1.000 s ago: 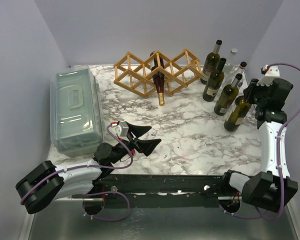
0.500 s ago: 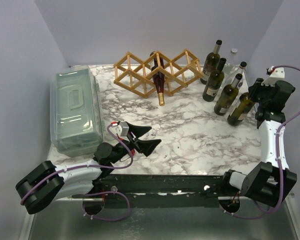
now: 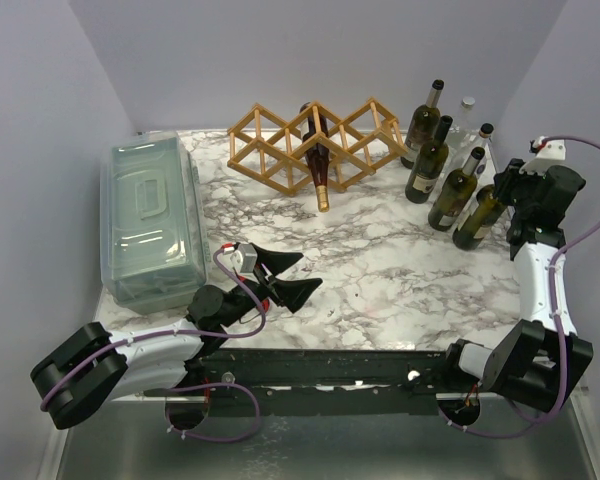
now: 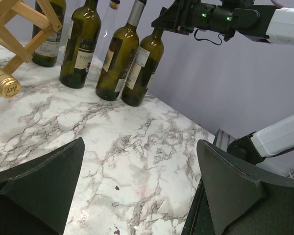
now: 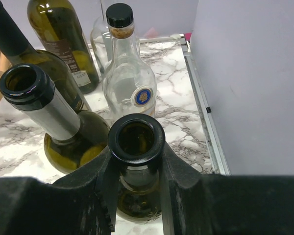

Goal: Take the wine bottle off the wine rack
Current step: Place the wine bottle at the center of the board.

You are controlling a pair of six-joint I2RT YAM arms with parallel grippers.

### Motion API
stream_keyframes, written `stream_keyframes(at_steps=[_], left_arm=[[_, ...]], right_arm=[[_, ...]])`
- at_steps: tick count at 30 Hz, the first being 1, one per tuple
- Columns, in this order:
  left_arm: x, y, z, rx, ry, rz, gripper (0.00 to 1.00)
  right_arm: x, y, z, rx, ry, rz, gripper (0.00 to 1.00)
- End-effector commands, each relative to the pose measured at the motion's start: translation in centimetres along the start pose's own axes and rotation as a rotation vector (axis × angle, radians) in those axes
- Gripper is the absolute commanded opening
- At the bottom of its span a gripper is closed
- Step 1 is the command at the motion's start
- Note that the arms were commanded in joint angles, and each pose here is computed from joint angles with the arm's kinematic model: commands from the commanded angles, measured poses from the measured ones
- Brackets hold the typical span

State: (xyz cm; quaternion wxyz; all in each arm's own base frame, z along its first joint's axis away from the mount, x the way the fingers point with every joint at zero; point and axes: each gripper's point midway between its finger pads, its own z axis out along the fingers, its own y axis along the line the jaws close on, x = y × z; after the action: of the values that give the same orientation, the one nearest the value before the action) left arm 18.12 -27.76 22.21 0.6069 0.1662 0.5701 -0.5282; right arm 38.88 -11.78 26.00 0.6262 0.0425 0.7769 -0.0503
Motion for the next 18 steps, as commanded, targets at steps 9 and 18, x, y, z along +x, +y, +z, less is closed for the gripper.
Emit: stream_keyframes(at_steps=[9,18], left_arm=[[0.1,-0.3,-0.5,0.02,0.005,0.003,0.99],[0.0,-0.4,-0.5,0.027,0.003,0.001,0.99]], right_arm=[[-1.5,0.6,-0.9,-0.038,-0.07,-0.046,0.27],[-1.2,0.6,-1.3,-0.035,-0.055,-0.049,0.55]])
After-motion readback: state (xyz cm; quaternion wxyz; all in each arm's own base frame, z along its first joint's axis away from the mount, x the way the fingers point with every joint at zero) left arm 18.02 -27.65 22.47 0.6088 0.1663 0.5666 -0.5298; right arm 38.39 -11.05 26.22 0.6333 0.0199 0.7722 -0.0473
